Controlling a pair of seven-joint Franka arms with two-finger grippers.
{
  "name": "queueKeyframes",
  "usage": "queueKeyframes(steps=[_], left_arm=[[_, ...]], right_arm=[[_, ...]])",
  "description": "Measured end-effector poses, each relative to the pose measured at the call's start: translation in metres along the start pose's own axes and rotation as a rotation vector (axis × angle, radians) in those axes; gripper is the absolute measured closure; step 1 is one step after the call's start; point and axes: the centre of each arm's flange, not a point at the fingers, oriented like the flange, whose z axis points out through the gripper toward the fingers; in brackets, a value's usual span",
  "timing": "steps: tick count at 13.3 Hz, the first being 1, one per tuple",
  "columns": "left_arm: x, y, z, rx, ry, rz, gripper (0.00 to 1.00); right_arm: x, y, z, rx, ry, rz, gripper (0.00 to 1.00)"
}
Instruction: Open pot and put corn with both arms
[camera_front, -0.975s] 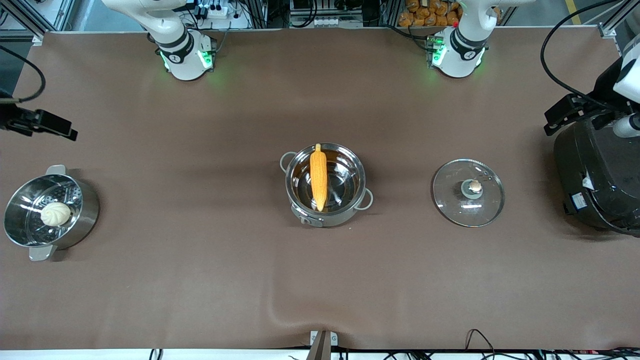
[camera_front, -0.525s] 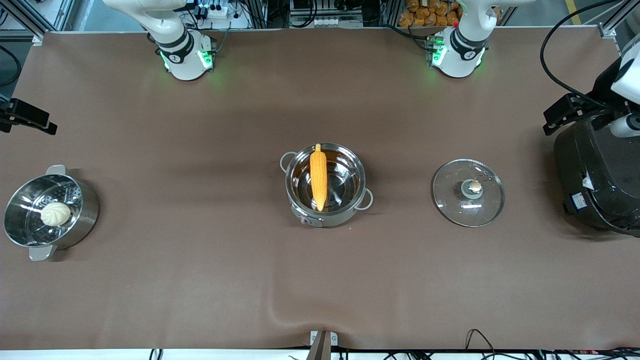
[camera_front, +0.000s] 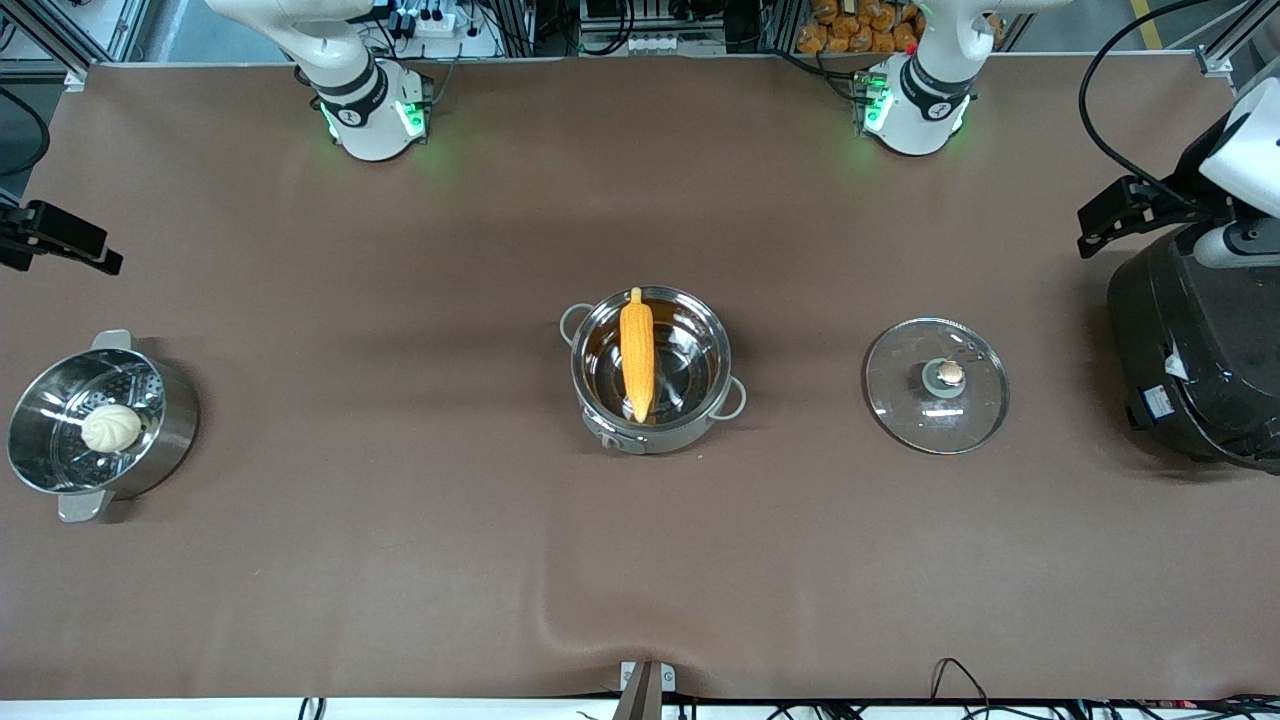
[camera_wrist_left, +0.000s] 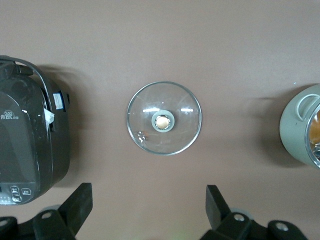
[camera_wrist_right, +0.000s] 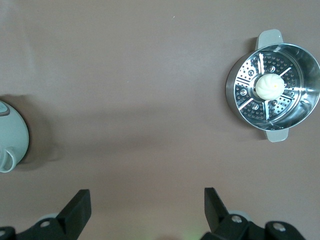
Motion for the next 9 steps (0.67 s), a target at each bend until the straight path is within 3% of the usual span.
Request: queueKeyframes(steps=[9], left_arm=[[-0.018, -0.011, -0.002, 0.003, 0.019, -0.005, 0.00]], right_arm=[[0.000, -0.005, 0.001, 0.004, -0.002, -0.009, 0.00]])
